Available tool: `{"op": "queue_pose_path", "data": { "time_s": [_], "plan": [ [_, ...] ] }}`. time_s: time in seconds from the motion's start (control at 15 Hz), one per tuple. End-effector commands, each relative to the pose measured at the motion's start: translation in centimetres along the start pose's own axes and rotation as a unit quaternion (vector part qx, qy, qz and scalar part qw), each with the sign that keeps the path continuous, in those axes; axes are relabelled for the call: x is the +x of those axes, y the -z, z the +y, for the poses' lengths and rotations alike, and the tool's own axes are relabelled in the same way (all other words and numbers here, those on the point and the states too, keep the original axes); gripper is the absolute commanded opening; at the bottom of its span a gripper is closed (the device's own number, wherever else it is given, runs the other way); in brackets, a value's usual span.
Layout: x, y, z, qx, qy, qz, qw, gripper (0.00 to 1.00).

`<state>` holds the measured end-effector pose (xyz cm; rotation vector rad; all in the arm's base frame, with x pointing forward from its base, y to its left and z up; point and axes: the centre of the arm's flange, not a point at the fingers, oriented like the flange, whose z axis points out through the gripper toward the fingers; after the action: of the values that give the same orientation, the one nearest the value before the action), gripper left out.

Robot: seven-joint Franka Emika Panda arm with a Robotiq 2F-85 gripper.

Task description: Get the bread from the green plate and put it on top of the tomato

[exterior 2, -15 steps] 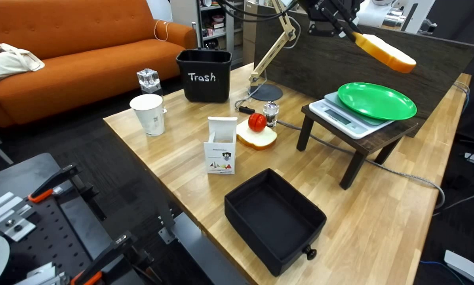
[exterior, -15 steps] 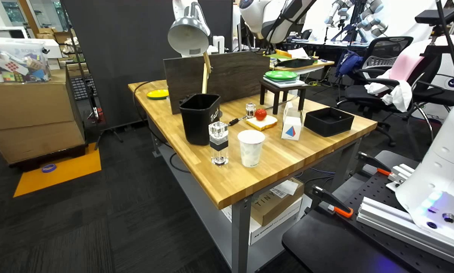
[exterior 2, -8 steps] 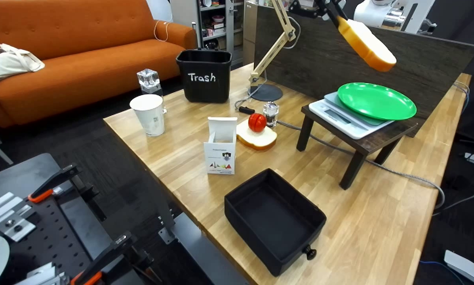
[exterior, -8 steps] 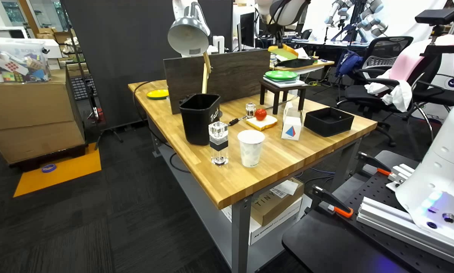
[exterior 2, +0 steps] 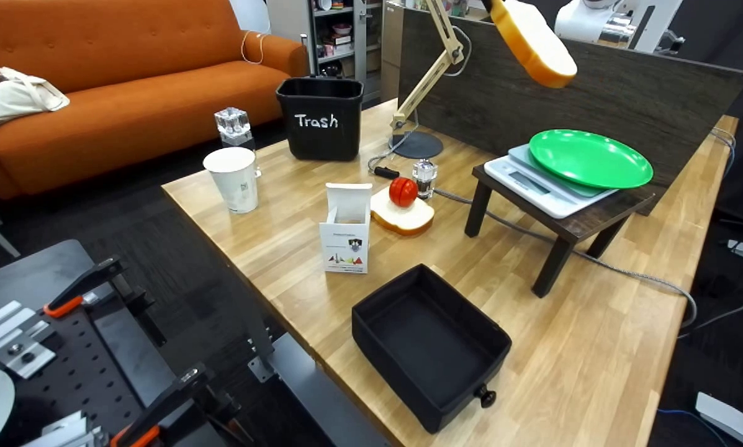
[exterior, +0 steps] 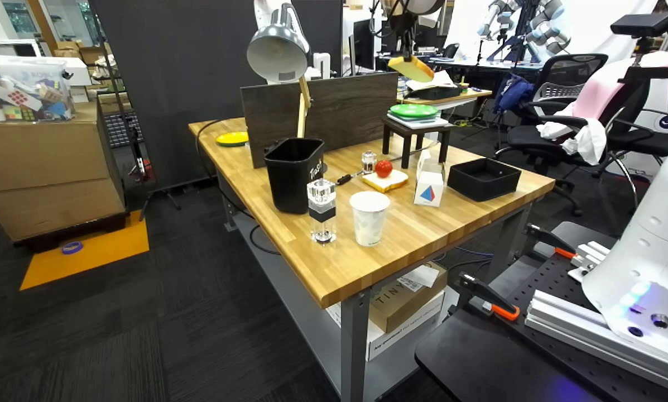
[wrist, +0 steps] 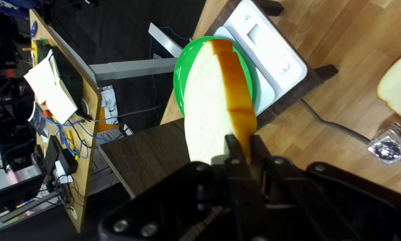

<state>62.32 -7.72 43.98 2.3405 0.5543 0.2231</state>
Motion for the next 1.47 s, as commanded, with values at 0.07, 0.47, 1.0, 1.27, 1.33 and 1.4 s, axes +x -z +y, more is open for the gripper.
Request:
{"op": "queue_pose_path", "data": {
  "time_s": [0.07, 0.47, 1.0, 1.27, 1.33, 1.4],
  "plan": [
    [0.8, 1.0, -1.2, 0.051, 0.007, 0.023, 0.9984, 0.03],
    [2.7, 1.1, -3.4, 0.097, 0.042, 0.029, 0.9940, 0.03],
    [2.3, 1.1, -3.8, 0.086, 0.029, 0.025, 0.9955, 0.11],
    [2.8, 0.7, -4.7, 0.080, 0.046, 0.017, 0.9956, 0.03],
    [3.3, 0.5, -5.3, 0.084, 0.051, 0.016, 0.9951, 0.03],
    [3.7, 0.3, -5.9, 0.087, 0.057, 0.017, 0.9945, 0.03]
  ]
}}
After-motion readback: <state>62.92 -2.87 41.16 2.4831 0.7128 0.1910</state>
